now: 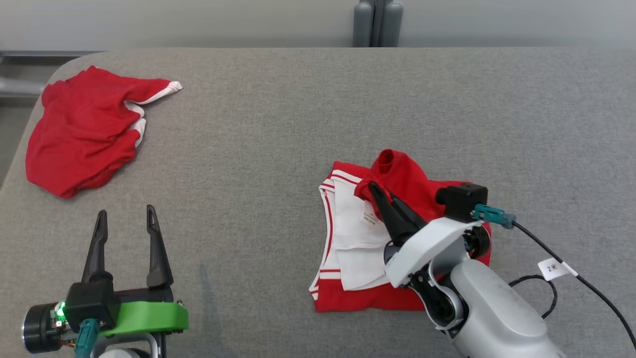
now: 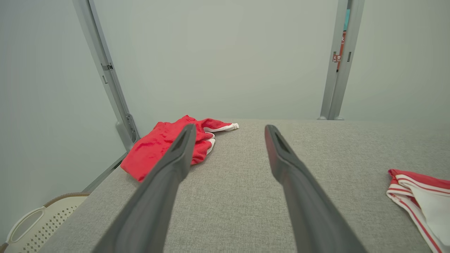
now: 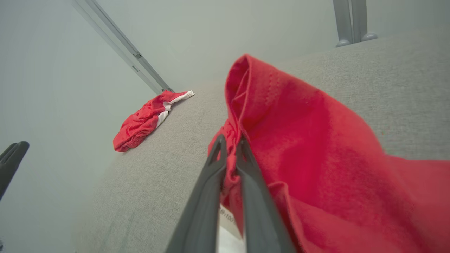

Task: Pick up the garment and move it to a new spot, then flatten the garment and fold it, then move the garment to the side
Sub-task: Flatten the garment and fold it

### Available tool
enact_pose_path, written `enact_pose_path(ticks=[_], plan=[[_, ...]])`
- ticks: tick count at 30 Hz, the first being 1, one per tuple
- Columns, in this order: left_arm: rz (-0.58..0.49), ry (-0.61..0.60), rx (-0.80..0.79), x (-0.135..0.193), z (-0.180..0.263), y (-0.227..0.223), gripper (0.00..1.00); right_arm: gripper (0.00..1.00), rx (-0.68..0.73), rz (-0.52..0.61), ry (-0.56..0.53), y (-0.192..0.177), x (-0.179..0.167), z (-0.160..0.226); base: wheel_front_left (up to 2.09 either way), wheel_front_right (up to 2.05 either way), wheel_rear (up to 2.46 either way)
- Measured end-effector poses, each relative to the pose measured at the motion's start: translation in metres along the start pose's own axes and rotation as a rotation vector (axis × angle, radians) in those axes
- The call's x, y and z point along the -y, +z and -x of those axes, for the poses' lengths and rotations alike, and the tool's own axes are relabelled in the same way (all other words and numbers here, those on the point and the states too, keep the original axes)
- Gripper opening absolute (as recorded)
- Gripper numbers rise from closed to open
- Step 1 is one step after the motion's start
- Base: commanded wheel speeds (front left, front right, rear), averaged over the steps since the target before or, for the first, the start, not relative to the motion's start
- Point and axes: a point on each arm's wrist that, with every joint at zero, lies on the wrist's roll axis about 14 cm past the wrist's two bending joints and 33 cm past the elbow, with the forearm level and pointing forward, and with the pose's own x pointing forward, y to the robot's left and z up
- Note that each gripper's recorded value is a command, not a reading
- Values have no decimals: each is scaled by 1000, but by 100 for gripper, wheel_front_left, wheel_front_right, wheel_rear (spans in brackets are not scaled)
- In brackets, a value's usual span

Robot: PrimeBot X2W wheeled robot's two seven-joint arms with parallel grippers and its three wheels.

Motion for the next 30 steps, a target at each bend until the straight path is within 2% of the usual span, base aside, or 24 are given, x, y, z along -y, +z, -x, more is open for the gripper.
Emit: enact_pose_path(ticks=[4, 9, 10, 11, 15, 19, 27, 30], plan=[[-3, 7, -4, -1, -1, -1, 100, 0, -36, -8, 50, -14, -17, -13, 0, 0, 0], [-8, 14, -11, -2, -3, -3, 100, 0, -85, -40, 59, -34, -21, -21, 0, 0, 0], [-8, 15, -11, -2, -4, -4, 100, 61, -88, -41, 58, -37, -20, -22, 0, 0, 0], [-9, 15, -15, -2, -4, -5, 100, 100, -95, -44, 56, -40, -19, -22, 0, 0, 0], [-4, 8, -22, 1, -5, -8, 100, 100, -63, -41, 75, -35, -25, -24, 0, 0, 0], [3, -12, -15, 8, -6, -6, 100, 100, 19, 10, 75, -9, -19, -19, 0, 0, 0], [8, -69, 8, 24, -8, 1, 100, 100, 209, 197, -80, 66, 48, 29, 0, 0, 0], [13, -88, 17, 29, -9, 4, 100, 100, 245, 218, -164, 77, 70, 57, 0, 0, 0]])
